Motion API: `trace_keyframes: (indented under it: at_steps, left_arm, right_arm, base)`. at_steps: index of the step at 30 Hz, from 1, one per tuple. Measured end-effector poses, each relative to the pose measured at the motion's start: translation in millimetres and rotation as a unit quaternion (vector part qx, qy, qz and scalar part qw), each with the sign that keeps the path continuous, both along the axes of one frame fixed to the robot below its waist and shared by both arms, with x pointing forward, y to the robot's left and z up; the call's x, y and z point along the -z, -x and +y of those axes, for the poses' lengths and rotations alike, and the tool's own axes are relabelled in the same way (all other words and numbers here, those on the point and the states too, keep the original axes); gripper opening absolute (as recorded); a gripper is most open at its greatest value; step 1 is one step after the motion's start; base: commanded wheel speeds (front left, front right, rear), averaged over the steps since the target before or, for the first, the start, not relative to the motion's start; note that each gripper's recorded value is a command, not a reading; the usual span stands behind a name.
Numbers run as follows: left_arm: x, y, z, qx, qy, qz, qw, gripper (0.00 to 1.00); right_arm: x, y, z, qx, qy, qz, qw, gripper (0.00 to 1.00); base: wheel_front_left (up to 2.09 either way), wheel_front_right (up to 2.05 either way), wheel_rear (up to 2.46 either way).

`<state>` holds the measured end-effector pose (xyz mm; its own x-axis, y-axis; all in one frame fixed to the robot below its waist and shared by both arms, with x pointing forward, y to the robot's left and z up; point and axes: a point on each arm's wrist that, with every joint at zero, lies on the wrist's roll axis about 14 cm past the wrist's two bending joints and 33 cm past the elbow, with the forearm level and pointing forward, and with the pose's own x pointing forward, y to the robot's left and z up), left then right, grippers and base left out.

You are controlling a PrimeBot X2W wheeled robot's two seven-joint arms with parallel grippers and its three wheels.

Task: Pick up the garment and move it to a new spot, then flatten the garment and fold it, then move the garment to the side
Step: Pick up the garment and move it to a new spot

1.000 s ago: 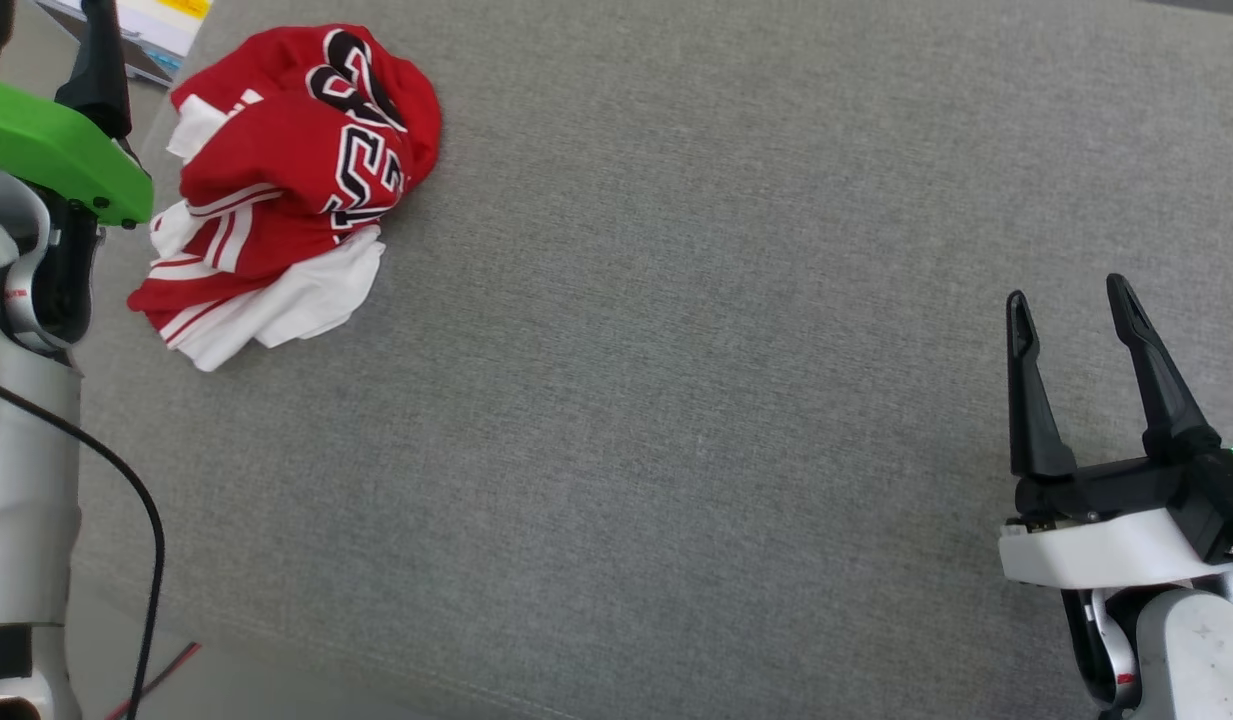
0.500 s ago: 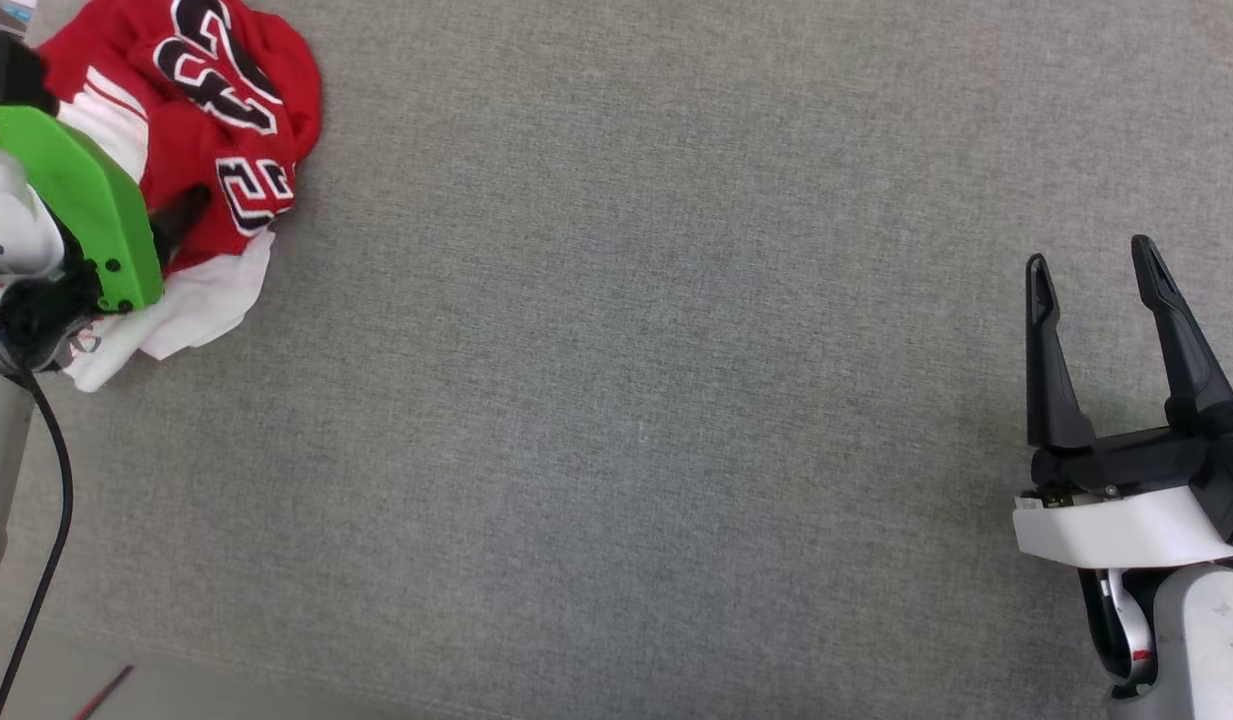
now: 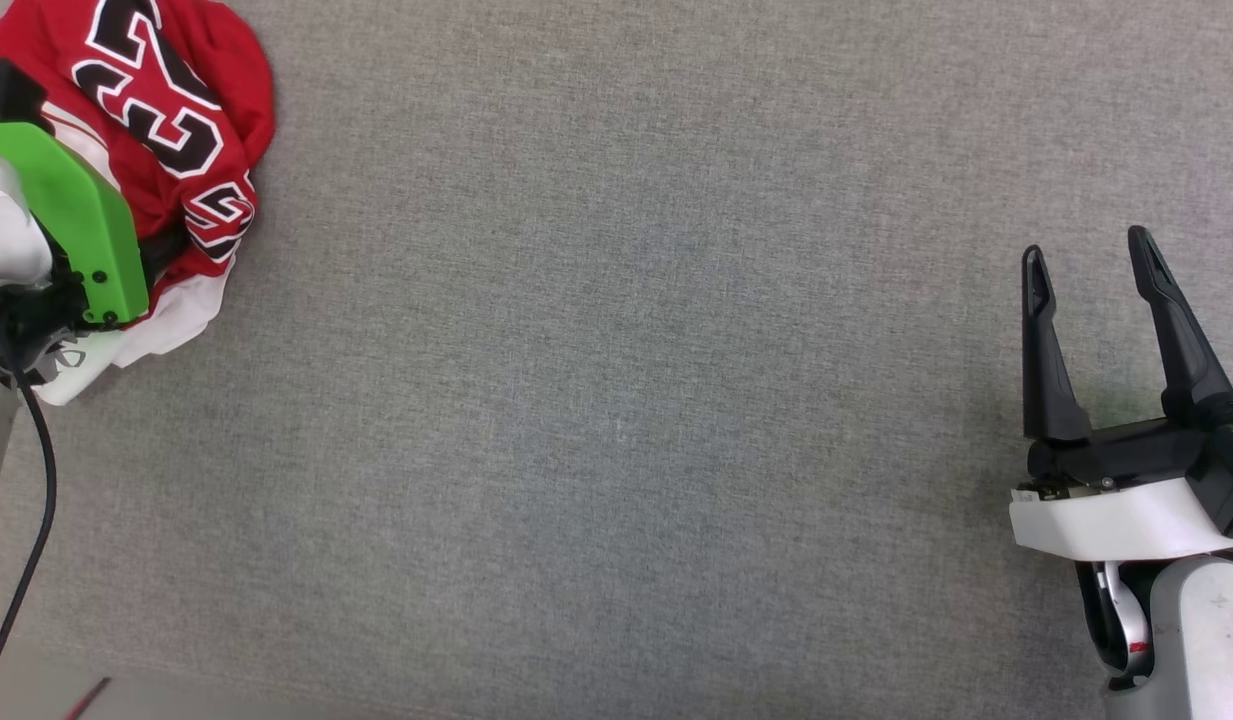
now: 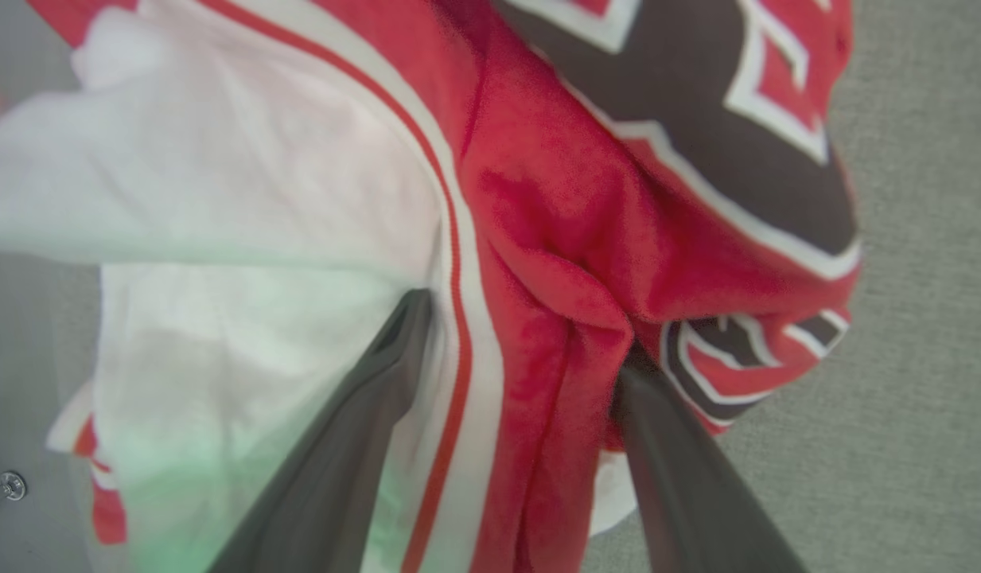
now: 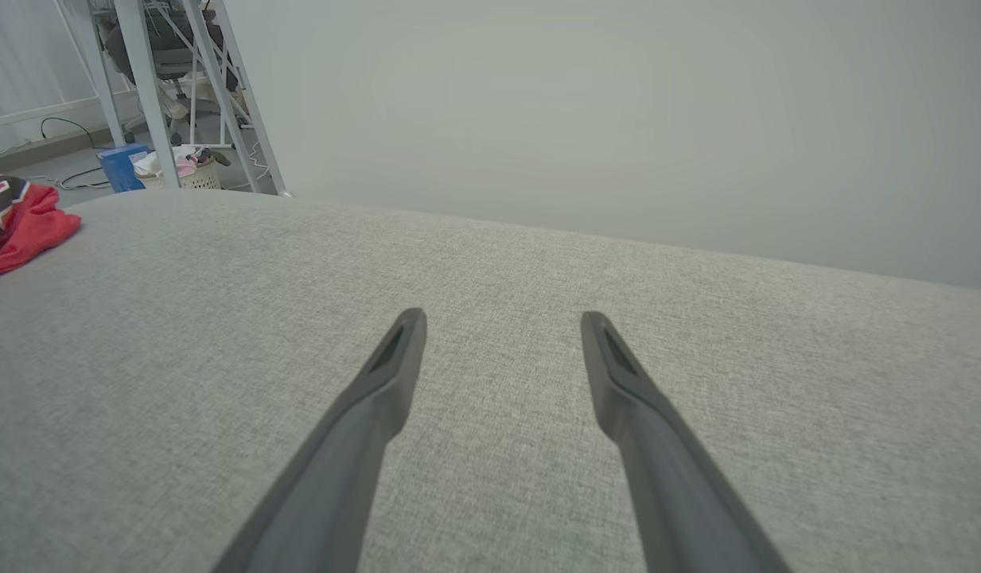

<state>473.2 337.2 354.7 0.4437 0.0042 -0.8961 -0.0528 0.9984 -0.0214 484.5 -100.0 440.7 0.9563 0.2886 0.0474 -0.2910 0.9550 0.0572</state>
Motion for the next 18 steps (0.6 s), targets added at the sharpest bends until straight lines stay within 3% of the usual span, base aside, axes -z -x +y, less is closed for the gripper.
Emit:
trace_keyframes:
  at_steps: [1,2,11,18]
  left_arm:
    - [-1.2,-0.4,-0.1,0.003,-0.002,-0.004,1.000,0.11]
    - [-3.5,-1.8,0.3,0.005,-0.005,-0.014,1.000,0.00]
    - [-44.1,-15.7,-6.9,0.059,-0.043,-0.114,0.991,0.00]
    - [-129.2,-42.9,-23.8,0.130,-0.078,-0.242,0.958,0.00]
  right_arm:
    - [-1.3,0.1,0.1,0.000,0.000,-0.001,1.000,1.00]
    - [-3.0,0.2,0.1,0.000,0.000,-0.003,1.000,1.00]
    - [-26.7,4.9,8.2,-0.007,-0.014,-0.024,1.000,1.00]
    - [-53.3,14.8,10.6,-0.008,-0.025,-0.047,0.999,1.00]
  base:
    - [0.00,0.00,0.00]
    - [0.00,0.00,0.00]
    - [0.00,0.00,0.00]
    - [0.00,0.00,0.00]
